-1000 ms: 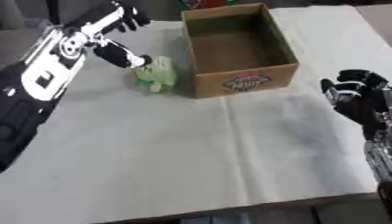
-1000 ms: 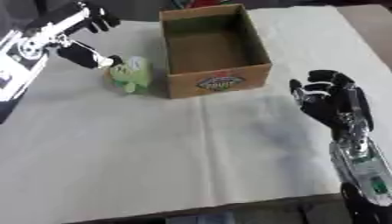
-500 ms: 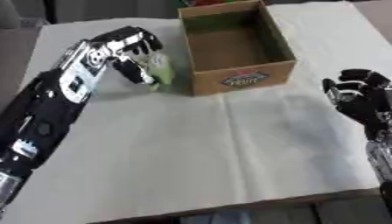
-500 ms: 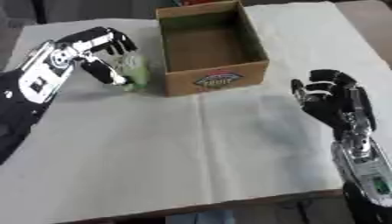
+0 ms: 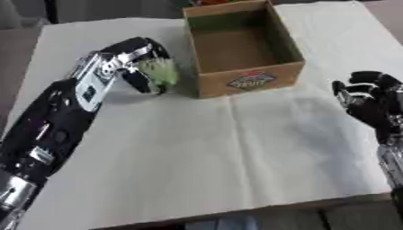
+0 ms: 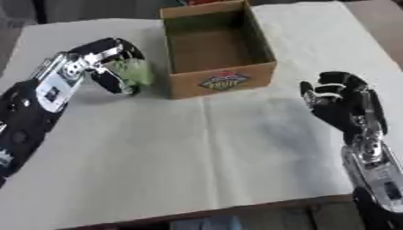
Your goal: Pick up objects on the table and place them in the box.
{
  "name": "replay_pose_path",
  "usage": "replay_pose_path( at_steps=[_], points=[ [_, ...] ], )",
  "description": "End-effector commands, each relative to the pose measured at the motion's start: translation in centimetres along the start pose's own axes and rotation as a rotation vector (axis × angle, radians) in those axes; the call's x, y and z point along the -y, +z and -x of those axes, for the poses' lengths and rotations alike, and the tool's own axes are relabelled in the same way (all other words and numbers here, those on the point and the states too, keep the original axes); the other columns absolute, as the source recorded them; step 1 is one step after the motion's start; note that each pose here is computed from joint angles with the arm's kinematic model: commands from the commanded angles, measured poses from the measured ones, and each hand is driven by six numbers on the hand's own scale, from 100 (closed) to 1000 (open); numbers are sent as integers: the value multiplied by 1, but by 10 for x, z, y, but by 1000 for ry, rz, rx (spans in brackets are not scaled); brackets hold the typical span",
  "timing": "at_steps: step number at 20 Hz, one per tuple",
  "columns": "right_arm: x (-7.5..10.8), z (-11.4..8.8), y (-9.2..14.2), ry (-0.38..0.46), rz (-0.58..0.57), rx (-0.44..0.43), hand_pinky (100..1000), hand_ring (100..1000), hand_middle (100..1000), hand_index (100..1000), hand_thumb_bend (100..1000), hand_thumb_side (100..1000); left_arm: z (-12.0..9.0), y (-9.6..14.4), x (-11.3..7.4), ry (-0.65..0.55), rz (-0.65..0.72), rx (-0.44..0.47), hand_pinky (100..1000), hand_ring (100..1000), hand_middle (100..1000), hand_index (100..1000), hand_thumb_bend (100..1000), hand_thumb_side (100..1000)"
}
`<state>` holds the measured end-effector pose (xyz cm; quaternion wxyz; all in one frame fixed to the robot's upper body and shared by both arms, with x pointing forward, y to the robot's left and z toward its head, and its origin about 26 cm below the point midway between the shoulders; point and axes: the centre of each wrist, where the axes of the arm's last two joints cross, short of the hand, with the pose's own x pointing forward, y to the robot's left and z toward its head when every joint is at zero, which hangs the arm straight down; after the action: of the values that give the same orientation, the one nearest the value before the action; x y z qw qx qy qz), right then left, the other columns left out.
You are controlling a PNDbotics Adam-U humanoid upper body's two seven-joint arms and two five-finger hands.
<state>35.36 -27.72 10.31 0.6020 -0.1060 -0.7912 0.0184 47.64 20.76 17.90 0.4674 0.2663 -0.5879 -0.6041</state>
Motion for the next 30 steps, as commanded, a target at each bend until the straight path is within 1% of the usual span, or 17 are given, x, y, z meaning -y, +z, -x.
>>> replay_pose_path(
  at_steps=[1,2,3,5,6,8,12,15,19,24,30],
  points=[
    [3,-8,-4,11,-1,29,576,617,592,643,379,100,-5,1,-14,-22,-58,-8,638,541,507,590,350,100],
    [3,-8,-4,10,0,29,576,617,592,643,379,100,-7,2,-16,-28,-82,-15,630,528,493,575,344,100],
    [3,-8,-4,10,0,29,575,617,592,643,379,100,-9,3,-17,-35,-106,-19,604,478,436,514,320,100],
    [3,-8,-4,9,3,29,575,617,592,643,379,100,-12,5,-19,-38,-158,-23,573,424,368,448,285,100],
    [3,-8,-4,9,3,29,575,617,592,643,379,100,-13,5,-20,-37,-183,-24,573,424,368,448,285,100],
    [3,-7,-4,9,3,28,575,617,592,643,379,100,-16,8,-26,-40,-241,-21,558,390,323,405,282,100],
    [3,-7,-4,10,3,27,575,617,592,643,379,100,-25,14,-45,-49,-362,4,559,389,319,403,294,100],
    [3,-7,-3,10,-1,25,575,617,592,643,379,100,-36,17,-59,-48,-441,29,564,395,323,408,288,100],
    [1,-8,-4,12,-13,27,575,617,592,643,379,100,-53,12,-69,-47,-512,50,568,405,332,417,289,100],
    [-5,-11,-6,9,-39,37,575,617,593,642,379,100,-67,-1,-65,-63,-531,60,573,416,342,426,289,100],
    [-12,-15,-8,1,-73,48,575,617,593,642,379,100,-72,-16,-51,-81,-549,35,588,456,380,463,300,100]
  ],
)
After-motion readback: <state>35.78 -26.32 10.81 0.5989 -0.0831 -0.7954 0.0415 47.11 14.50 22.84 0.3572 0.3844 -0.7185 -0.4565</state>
